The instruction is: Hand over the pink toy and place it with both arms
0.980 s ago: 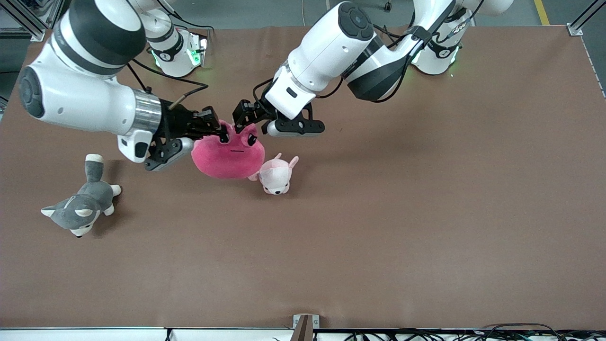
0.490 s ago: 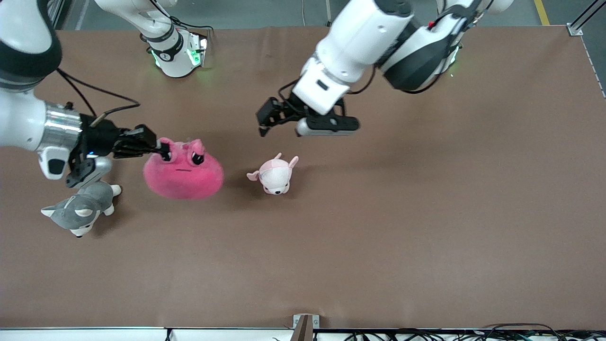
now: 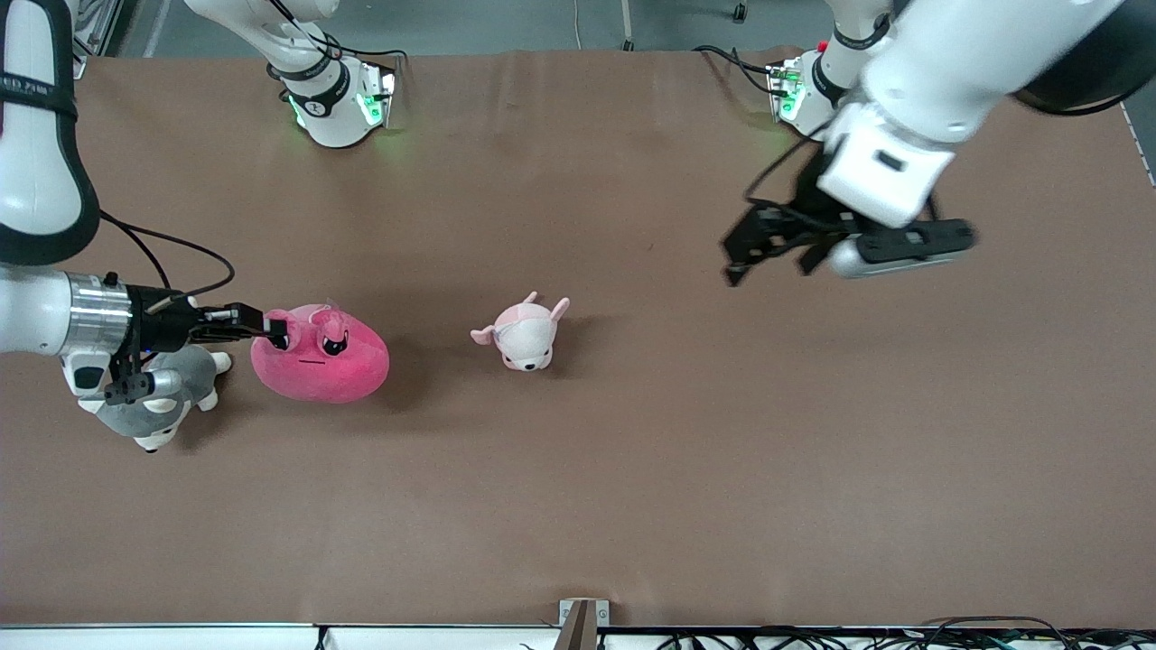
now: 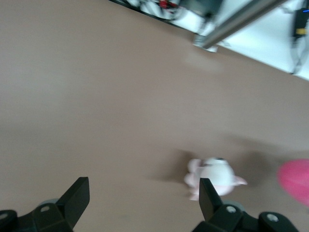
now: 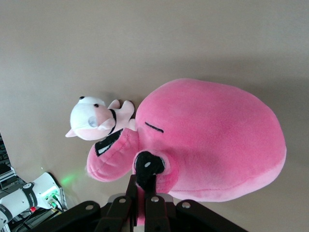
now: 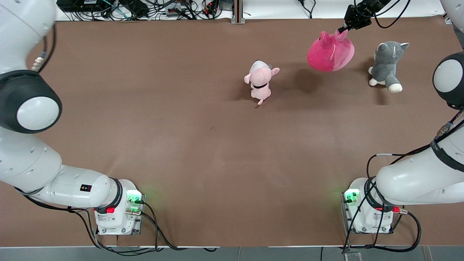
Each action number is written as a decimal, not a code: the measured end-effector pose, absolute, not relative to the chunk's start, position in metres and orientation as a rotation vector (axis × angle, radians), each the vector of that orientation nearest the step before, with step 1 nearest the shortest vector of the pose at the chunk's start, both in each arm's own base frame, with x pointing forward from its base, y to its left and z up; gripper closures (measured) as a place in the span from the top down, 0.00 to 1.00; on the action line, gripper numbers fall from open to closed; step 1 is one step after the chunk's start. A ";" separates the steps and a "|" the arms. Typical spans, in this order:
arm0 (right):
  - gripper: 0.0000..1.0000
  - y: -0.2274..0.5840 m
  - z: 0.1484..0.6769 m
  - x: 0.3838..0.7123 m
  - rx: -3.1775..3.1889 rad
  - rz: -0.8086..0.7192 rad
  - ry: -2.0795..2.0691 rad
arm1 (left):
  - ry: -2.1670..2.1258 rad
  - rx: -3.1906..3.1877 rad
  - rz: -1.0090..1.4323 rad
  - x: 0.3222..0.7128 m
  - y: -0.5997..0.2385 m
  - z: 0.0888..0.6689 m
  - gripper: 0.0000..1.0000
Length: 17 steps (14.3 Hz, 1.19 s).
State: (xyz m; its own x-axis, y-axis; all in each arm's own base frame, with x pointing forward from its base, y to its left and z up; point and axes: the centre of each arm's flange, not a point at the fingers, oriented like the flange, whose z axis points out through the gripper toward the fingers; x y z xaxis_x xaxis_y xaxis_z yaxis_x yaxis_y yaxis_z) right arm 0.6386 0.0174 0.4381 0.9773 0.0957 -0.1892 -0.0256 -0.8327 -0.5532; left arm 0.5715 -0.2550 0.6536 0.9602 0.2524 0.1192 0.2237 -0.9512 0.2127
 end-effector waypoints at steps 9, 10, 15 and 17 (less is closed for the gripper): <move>0.08 -0.006 0.365 0.654 -2.507 0.370 -0.045 | 0.005 3.092 -0.006 0.588 -0.079 0.615 1.00; 0.08 -0.008 0.360 0.655 -2.504 0.377 -0.046 | -0.002 3.100 -0.018 0.582 -0.079 0.612 1.00; 0.10 -0.013 0.327 0.655 -2.483 0.432 -0.025 | -0.009 3.130 0.048 0.552 -0.065 0.625 1.00; 0.18 -0.012 0.318 0.656 -2.479 0.448 -0.022 | 0.000 3.132 0.081 0.549 -0.061 0.632 1.00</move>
State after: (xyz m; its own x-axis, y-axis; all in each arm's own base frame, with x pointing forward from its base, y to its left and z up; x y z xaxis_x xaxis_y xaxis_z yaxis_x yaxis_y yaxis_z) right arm 0.6556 -0.0125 0.3181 0.9425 0.1193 -0.3123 -0.0883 -0.8121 -0.5767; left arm 0.5495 -0.0609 0.6321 0.9987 0.0003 0.0519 -0.0001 -1.0000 0.0086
